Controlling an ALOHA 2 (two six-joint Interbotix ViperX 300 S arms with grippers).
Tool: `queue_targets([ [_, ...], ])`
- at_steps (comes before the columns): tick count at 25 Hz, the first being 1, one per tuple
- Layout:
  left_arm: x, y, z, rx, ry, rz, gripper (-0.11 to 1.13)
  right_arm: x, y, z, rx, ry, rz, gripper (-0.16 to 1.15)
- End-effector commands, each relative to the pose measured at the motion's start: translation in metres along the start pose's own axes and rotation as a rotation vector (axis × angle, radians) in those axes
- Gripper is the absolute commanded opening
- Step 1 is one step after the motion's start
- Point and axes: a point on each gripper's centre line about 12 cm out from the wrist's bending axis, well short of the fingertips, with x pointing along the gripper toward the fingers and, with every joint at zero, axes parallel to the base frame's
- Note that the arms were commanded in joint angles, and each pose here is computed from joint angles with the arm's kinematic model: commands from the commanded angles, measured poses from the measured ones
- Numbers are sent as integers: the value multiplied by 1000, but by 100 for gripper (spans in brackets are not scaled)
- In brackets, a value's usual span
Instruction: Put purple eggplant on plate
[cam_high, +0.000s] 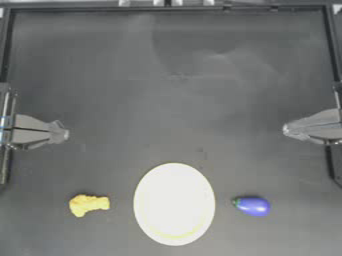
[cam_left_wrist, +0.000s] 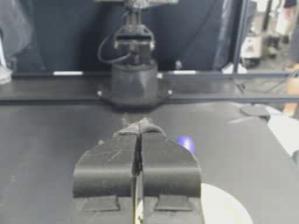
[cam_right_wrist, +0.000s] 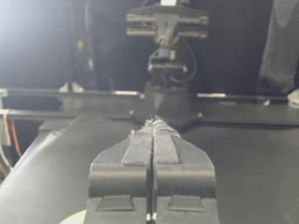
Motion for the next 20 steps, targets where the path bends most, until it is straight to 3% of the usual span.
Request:
queue_targets([
  [1, -2, -1, 18, 39, -57, -5, 0, 3, 1, 9, 2, -28, 6, -4],
  [10, -6, -1, 21, 44, -52, -5, 15, 4, 1, 10, -9, -8, 6, 16],
  [13, -5, -1, 19, 42, -29, -4, 45, 3, 2, 8, -37, -3, 13, 41],
  [17, -4, -1, 18, 41, -18, -5, 107, 3, 3, 10, -53, -8, 18, 101],
  [18, -4, -1, 17, 41, -15, -3, 111, 3, 3, 9, -59, -3, 19, 111],
  [20, -5, -1, 17, 44, -11, -4, 102, 3, 2, 8, -53, 12, 17, 103],
])
